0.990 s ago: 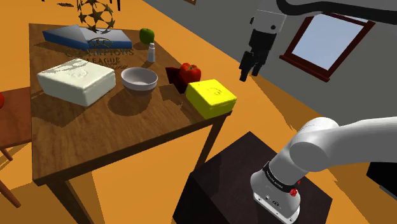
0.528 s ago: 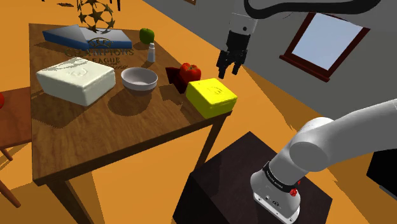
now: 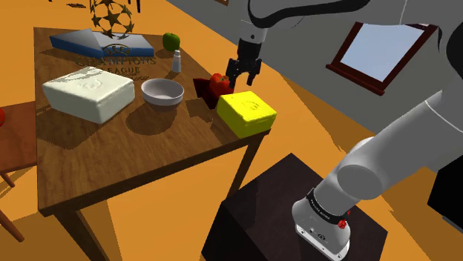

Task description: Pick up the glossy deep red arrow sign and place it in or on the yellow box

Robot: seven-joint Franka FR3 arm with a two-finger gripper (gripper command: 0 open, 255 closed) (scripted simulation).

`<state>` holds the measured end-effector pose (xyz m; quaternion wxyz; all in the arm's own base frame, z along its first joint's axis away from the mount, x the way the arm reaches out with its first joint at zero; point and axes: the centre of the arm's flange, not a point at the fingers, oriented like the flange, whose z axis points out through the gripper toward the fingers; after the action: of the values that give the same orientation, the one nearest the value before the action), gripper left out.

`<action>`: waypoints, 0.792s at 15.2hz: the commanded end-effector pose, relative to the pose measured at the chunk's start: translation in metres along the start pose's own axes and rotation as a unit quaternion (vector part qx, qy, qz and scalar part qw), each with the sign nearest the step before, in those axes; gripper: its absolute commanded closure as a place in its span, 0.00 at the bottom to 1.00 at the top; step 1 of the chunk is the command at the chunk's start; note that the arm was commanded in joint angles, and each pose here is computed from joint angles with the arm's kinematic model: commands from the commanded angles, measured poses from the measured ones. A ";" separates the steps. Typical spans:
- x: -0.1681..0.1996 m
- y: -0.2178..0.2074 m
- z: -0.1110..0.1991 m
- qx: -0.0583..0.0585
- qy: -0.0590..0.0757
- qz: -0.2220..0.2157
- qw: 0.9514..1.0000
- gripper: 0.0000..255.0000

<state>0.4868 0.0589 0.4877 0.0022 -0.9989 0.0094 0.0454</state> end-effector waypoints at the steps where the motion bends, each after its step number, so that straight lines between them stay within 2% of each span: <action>1: 0.025 -0.005 0.008 0.002 0.002 0.006 1.000 0.00; 10: 0.136 -0.021 0.041 0.013 0.008 0.032 0.999 0.00; 12: 0.137 -0.022 0.046 0.013 0.008 0.032 0.999 0.00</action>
<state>0.6168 0.0766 0.4332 0.0130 -0.9984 0.0414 0.0376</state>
